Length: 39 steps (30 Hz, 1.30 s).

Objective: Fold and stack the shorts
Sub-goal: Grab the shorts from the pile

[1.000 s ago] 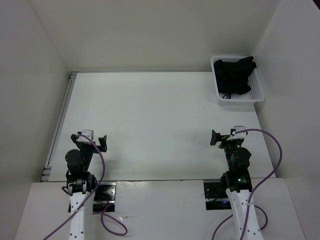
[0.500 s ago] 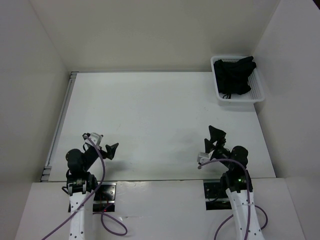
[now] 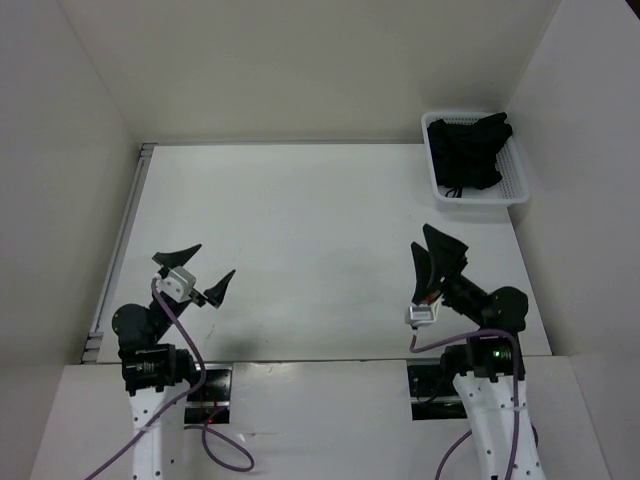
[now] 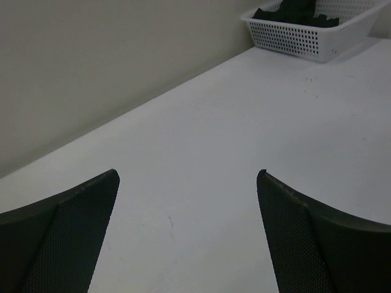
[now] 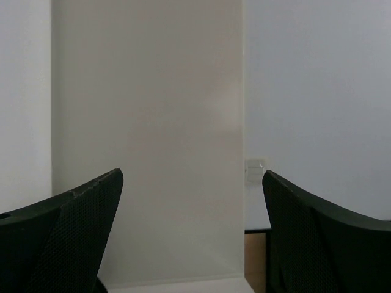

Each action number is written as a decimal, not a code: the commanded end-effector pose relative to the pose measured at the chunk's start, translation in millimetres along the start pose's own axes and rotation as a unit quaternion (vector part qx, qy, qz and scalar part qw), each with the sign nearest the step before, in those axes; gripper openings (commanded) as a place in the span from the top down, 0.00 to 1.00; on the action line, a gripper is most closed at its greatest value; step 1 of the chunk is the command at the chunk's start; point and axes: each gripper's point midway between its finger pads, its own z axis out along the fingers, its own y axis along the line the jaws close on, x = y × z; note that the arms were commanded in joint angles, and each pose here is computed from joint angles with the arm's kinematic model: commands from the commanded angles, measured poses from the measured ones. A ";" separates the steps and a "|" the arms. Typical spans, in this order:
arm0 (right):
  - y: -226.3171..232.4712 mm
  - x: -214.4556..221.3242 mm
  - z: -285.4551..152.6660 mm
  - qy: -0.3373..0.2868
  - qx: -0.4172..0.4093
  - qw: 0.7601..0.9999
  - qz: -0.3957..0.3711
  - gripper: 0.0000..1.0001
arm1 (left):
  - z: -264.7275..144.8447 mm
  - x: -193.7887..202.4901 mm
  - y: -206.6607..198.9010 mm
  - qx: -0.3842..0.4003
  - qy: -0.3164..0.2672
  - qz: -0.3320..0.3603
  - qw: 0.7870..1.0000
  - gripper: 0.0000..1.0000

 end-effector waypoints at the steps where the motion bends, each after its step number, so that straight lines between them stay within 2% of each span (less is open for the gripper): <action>1: -63.5 10.3 14.7 -0.010 0.029 0.999 0.020 0.01 | 8.1 -35.6 1.6 0.021 -0.042 0.043 0.998 0.00; 2: -51.5 30.3 29.1 0.003 -0.002 0.998 0.070 0.01 | 14.3 -25.3 9.1 0.016 -0.018 0.019 1.000 0.00; 3: -86.2 42.0 34.2 0.020 0.021 0.996 0.085 0.01 | 19.1 -38.1 16.2 0.008 -0.019 0.018 1.000 0.00; 4: -99.7 55.0 40.5 0.034 0.033 0.991 0.124 0.01 | 23.3 -35.7 22.2 0.003 -0.001 0.002 1.000 0.00; 5: -88.8 80.0 60.9 0.055 0.028 0.968 0.244 0.01 | 33.1 -19.9 31.9 0.002 0.039 -0.035 0.999 0.00; 6: -140.6 90.5 72.0 0.057 0.074 0.954 0.284 0.01 | 41.3 -40.6 41.2 0.002 0.037 -0.034 0.999 0.00; 7: -158.0 124.7 75.2 0.125 0.124 0.921 0.348 0.01 | 47.0 -35.7 41.5 0.012 0.061 -0.058 0.996 0.00; 8: -171.3 158.5 102.5 0.155 0.158 0.854 0.471 0.01 | 58.4 -15.9 44.4 0.027 0.102 -0.099 0.989 0.00; 10: -174.4 206.2 109.9 0.234 0.228 0.775 0.541 0.01 | 76.7 -26.8 47.3 0.047 0.119 -0.117 0.985 0.00; 11: -162.3 224.1 127.8 0.249 0.227 0.744 0.577 0.01 | 88.4 -7.5 52.0 0.050 0.150 -0.143 0.977 0.00; 12: -154.3 230.4 136.5 0.255 0.219 0.734 0.591 0.01 | 96.5 -4.2 57.2 0.045 0.156 -0.144 0.976 0.00; 13: -166.3 238.5 142.0 0.255 0.235 0.719 0.602 0.01 | 104.7 5.5 63.6 0.037 0.165 -0.148 0.974 0.00; 14: -120.1 253.8 161.1 0.288 0.210 0.673 0.649 0.01 | 106.5 8.8 64.7 0.037 0.163 -0.145 0.975 0.00; 15: -104.4 263.0 169.8 0.305 0.203 0.653 0.663 0.01 | 108.4 5.6 66.5 0.036 0.155 -0.139 0.977 0.00; 16: -106.8 273.7 172.9 0.325 0.219 0.620 0.680 0.01 | 110.1 14.6 65.3 0.041 0.165 -0.149 0.974 0.00; 17: -48.7 295.0 189.4 0.375 0.192 0.587 0.691 0.01 | 111.1 17.3 65.8 0.042 0.174 -0.156 0.971 0.00; 18: -70.2 309.1 198.5 0.373 0.219 0.577 0.693 0.01 | 113.1 26.7 68.3 0.038 0.187 -0.165 0.968 0.00; 19: -51.0 327.0 197.1 0.406 0.223 0.552 0.693 0.01 | 114.1 30.1 70.9 0.033 0.194 -0.168 0.966 0.00; 20: 25.5 338.7 203.4 0.465 0.185 0.491 0.712 0.01 | 112.7 37.3 69.1 0.034 0.206 -0.177 0.962 0.00; 21: 32.1 350.1 203.2 0.473 0.202 0.471 0.717 0.02 | 115.8 40.4 71.3 0.034 0.210 -0.181 0.960 0.00; 23: 36.0 370.8 200.2 0.485 0.246 0.449 0.709 0.04 | 116.9 45.7 73.2 0.031 0.225 -0.191 0.955 0.00; 24: 59.4 377.2 201.5 0.502 0.243 0.443 0.702 0.04 | 119.3 51.7 74.5 0.031 0.232 -0.196 0.952 0.00; 25: 60.8 380.4 201.3 0.505 0.247 0.442 0.699 0.01 | 120.1 53.9 74.9 0.032 0.236 -0.200 0.950 0.00; 27: 83.5 387.8 196.4 0.522 0.250 0.425 0.696 0.01 | 122.5 62.2 76.0 0.032 0.245 -0.207 0.947 0.00; 33: 114.7 407.2 163.0 0.568 0.268 0.395 0.670 0.01 | 124.5 76.3 76.1 0.033 0.253 -0.213 0.943 0.00; 37: 138.5 418.3 133.4 0.597 0.263 0.375 0.658 0.10 | 119.4 89.2 70.9 0.034 0.272 -0.228 0.934 0.00; 39: 148.6 422.3 120.1 0.609 0.261 0.366 0.653 0.18 | 119.4 89.2 70.9 0.034 0.272 -0.228 0.934 0.00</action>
